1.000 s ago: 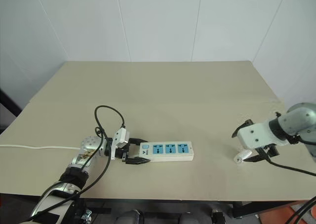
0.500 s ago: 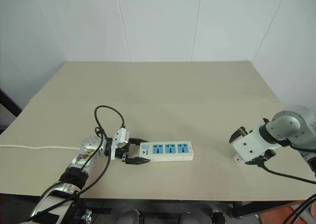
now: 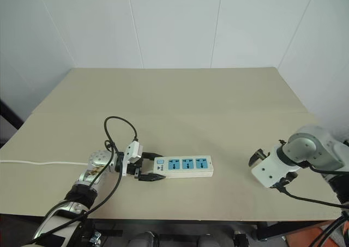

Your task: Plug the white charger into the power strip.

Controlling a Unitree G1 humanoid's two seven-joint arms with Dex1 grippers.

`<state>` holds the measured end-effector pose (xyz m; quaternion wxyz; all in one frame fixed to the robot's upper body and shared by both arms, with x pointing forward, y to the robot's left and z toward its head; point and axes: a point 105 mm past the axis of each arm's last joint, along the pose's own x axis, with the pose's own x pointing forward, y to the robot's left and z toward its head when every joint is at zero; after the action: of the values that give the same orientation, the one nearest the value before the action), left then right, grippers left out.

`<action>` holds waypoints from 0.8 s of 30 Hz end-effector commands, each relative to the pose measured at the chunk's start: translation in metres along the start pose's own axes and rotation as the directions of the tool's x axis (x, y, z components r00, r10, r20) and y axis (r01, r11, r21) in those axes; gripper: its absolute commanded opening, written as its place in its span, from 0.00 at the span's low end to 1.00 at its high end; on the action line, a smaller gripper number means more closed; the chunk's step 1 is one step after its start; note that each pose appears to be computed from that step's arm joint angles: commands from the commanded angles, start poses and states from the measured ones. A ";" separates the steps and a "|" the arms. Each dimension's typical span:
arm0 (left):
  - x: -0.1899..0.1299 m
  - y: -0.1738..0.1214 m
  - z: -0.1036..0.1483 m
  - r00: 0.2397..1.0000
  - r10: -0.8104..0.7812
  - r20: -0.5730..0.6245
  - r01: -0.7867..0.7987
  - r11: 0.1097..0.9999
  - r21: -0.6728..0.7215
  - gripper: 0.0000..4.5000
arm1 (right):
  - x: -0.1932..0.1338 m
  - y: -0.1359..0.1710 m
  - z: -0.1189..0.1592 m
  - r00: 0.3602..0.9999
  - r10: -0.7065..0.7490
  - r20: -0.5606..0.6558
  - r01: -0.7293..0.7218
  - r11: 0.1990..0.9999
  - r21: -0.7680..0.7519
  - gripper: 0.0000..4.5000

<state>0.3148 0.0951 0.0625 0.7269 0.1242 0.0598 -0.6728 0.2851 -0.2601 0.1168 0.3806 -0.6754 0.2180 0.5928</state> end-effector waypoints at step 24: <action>-0.004 -0.007 -0.023 0.997 0.019 -0.076 -0.024 0.997 -0.068 0.73 | 0.006 0.000 -0.008 0.999 0.052 -0.017 -0.052 0.998 -0.026 0.73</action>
<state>0.3134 0.0992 0.0619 0.7321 0.1286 0.0613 -0.6661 0.2894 -0.2655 0.1075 0.3555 -0.6755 0.2328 0.6026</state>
